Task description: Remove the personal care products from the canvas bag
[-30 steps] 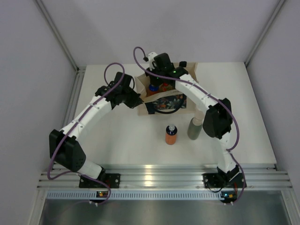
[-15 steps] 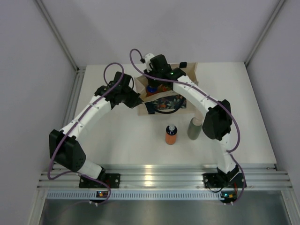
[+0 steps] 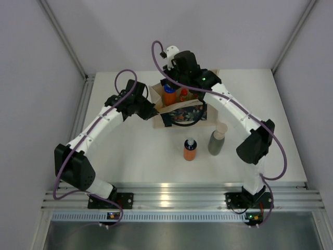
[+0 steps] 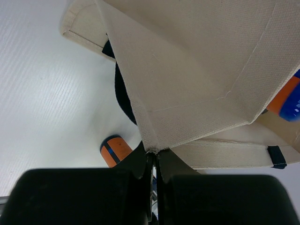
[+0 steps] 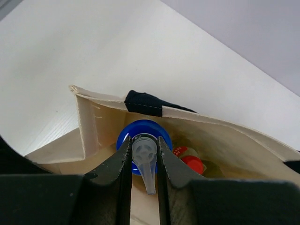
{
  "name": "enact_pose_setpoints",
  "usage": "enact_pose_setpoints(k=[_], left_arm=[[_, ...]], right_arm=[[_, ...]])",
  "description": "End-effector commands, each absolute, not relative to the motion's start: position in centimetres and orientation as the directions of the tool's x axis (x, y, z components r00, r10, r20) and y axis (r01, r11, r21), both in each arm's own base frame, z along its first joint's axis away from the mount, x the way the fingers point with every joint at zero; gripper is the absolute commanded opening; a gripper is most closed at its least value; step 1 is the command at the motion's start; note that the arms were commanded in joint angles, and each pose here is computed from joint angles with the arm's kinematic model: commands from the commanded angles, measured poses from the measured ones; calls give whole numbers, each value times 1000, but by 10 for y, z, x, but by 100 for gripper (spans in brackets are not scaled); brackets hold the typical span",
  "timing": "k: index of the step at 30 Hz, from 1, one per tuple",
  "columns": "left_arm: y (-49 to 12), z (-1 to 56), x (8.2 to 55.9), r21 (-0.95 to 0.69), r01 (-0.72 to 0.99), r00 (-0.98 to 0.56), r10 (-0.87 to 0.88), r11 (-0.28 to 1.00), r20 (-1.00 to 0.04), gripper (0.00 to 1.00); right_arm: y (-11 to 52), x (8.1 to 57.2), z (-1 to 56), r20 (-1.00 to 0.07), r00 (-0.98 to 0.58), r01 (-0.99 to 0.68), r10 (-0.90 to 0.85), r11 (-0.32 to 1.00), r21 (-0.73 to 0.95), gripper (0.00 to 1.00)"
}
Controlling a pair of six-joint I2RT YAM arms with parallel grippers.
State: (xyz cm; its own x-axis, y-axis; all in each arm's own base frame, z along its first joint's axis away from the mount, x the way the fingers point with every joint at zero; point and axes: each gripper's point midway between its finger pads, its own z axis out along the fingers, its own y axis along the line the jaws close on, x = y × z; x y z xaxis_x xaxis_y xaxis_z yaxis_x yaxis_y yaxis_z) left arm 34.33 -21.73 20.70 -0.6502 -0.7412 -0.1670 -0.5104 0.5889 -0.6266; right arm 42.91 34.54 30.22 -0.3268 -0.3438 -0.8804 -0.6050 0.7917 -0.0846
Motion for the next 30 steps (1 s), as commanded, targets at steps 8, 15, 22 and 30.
enact_pose_setpoints(k=[8,15,22,30], left_arm=[[-230,209,337,-636,-504,-689,-716,584,-111,0],[-228,208,337,-633,-509,-684,-720,583,-114,0],[-228,207,337,-630,-514,-682,-723,582,-111,0],[-228,207,337,-632,-513,-680,-725,581,-114,0]], right_arm=[[317,380,438,-972,-151,-594,-178,803,-55,0],[296,350,472,-982,-108,-597,-153,800,-59,0],[283,318,499,-992,-85,-631,-98,775,-23,0],[261,287,508,-994,-74,-655,-81,755,-13,0]])
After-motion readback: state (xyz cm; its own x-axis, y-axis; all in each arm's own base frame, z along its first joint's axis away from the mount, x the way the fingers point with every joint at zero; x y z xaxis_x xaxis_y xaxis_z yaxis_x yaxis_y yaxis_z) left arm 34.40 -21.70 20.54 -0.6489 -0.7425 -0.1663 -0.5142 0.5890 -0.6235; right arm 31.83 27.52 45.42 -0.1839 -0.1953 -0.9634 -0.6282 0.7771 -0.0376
